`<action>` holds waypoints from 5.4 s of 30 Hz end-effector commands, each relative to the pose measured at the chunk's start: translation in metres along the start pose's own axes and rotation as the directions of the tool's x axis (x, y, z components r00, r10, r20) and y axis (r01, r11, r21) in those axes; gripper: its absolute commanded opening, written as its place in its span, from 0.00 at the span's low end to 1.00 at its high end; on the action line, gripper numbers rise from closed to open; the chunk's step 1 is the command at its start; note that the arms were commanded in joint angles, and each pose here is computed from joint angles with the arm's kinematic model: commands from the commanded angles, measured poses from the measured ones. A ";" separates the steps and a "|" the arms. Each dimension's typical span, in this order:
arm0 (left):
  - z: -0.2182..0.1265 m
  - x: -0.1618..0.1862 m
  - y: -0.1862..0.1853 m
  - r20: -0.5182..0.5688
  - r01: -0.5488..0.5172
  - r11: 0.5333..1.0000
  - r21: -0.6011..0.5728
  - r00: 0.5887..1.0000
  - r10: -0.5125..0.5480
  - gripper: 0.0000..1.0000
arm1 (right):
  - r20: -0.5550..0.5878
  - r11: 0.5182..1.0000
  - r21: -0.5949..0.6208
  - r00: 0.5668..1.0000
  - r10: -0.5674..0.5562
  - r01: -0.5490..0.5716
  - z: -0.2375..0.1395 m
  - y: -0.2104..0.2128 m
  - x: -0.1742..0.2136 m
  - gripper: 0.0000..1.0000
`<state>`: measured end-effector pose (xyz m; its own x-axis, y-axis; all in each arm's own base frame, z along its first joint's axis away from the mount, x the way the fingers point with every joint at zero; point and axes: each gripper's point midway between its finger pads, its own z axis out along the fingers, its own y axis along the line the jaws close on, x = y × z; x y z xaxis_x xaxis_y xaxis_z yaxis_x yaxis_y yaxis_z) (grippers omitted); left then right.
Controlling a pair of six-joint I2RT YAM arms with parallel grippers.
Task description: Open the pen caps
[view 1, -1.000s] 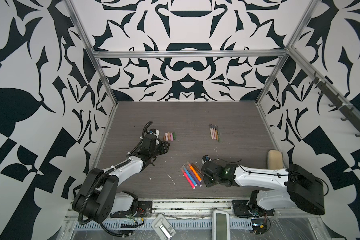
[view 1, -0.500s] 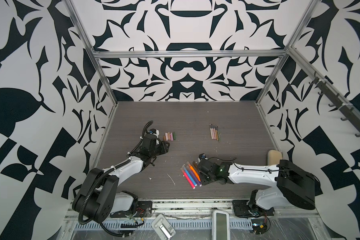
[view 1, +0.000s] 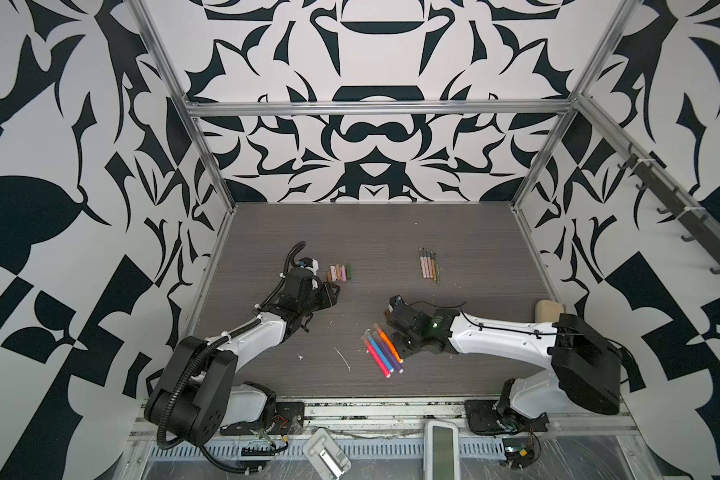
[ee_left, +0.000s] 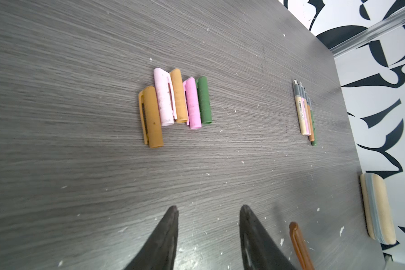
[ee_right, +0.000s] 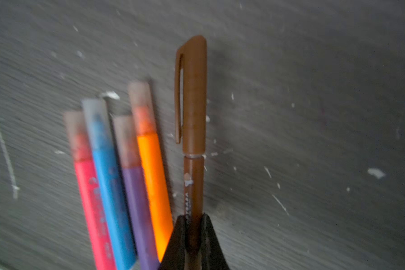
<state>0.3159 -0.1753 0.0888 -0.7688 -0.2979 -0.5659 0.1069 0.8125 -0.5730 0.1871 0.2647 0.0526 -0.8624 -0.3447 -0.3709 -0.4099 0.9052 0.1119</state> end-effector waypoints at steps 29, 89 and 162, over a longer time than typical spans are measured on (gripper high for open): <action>-0.038 0.033 -0.071 -0.216 0.335 0.863 0.378 0.939 -0.270 0.48 | 0.119 0.932 -0.358 0.993 -0.004 0.047 -0.047 0.096 -0.080 0.05; -0.053 0.039 -0.097 -0.240 0.310 0.844 0.439 0.945 -0.222 0.00 | 0.136 0.913 -0.407 0.991 0.019 0.039 -0.047 0.103 -0.083 0.27; 0.061 -0.042 0.084 -0.287 0.159 0.961 -0.226 0.932 -0.221 0.16 | 0.130 0.956 -0.292 0.989 0.065 -0.024 -0.049 0.031 -0.001 0.00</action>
<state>0.3887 -0.1234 0.0299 -0.9219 -0.3040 -0.2402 -0.1625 0.8661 -0.4727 0.1536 0.2707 0.0842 -0.8483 -0.2689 -0.4561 -0.4544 0.8120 0.3663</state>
